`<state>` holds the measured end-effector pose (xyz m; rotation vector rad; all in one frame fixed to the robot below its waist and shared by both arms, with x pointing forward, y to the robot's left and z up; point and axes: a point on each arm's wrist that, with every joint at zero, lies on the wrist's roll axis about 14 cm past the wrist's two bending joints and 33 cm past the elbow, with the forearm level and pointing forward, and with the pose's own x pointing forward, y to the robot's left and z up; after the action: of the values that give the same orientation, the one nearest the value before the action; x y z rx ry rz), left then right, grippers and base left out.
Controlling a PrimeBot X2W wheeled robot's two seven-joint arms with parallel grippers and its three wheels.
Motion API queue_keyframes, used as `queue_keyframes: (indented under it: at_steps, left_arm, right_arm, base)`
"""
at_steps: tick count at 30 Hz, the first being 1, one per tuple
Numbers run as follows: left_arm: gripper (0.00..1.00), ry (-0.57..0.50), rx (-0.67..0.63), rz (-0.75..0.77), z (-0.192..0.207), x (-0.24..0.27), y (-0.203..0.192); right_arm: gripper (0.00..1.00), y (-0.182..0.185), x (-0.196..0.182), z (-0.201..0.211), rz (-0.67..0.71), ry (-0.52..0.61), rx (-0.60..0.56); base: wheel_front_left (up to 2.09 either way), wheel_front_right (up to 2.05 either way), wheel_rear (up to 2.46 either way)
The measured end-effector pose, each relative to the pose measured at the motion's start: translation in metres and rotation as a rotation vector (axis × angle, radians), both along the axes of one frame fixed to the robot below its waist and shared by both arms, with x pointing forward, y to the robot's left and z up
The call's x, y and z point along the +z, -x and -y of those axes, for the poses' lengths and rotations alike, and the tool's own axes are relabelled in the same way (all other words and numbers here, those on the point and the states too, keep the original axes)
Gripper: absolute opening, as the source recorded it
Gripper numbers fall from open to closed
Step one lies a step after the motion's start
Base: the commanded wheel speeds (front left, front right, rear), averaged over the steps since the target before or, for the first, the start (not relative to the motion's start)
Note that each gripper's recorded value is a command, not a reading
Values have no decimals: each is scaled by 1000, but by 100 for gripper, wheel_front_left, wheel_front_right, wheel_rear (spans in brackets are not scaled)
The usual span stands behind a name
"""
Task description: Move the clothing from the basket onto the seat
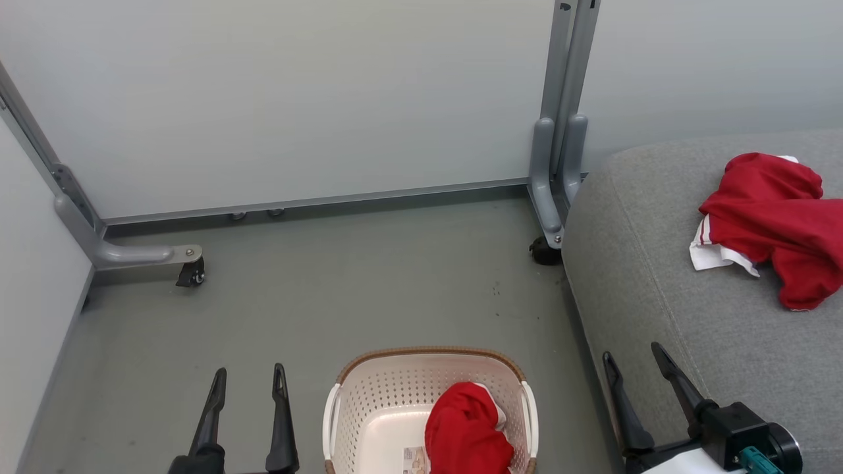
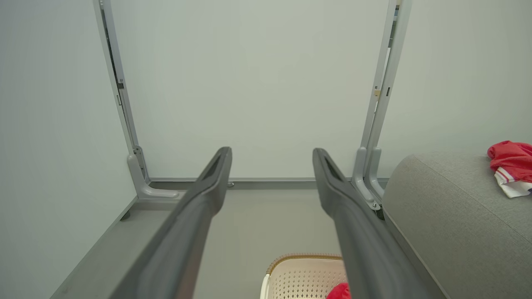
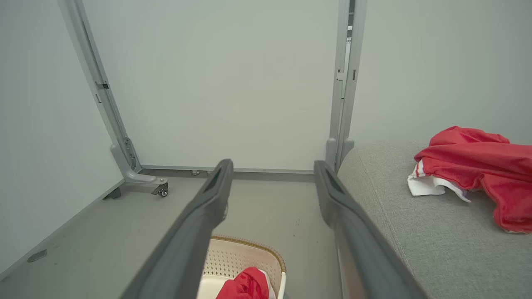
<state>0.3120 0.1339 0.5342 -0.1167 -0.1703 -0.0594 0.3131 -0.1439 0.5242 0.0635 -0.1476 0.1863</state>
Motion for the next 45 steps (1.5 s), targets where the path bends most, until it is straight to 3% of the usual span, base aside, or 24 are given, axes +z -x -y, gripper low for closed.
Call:
queue_keyframes:
  at_steps: [15,29,38,45]
  left_arm:
    - [100,-2,-36,-30,13,-8,-5]
    - [100,-12,-175,-115,55,-34,-34]
    - [100,-70,-317,-130,98,-53,-96]
    - [100,-108,-455,-317,125,-133,-129]
  right_arm:
    - [100,4,-2,8,-5,1,-25]
    - [100,-8,-4,61,-23,37,-178]
    - [100,-51,14,98,24,55,-290]
    - [100,-91,-4,112,-9,75,-323]
  base:
    - [0,0,0]
    - [0,0,0]
    - [0,0,0]
    - [0,0,0]
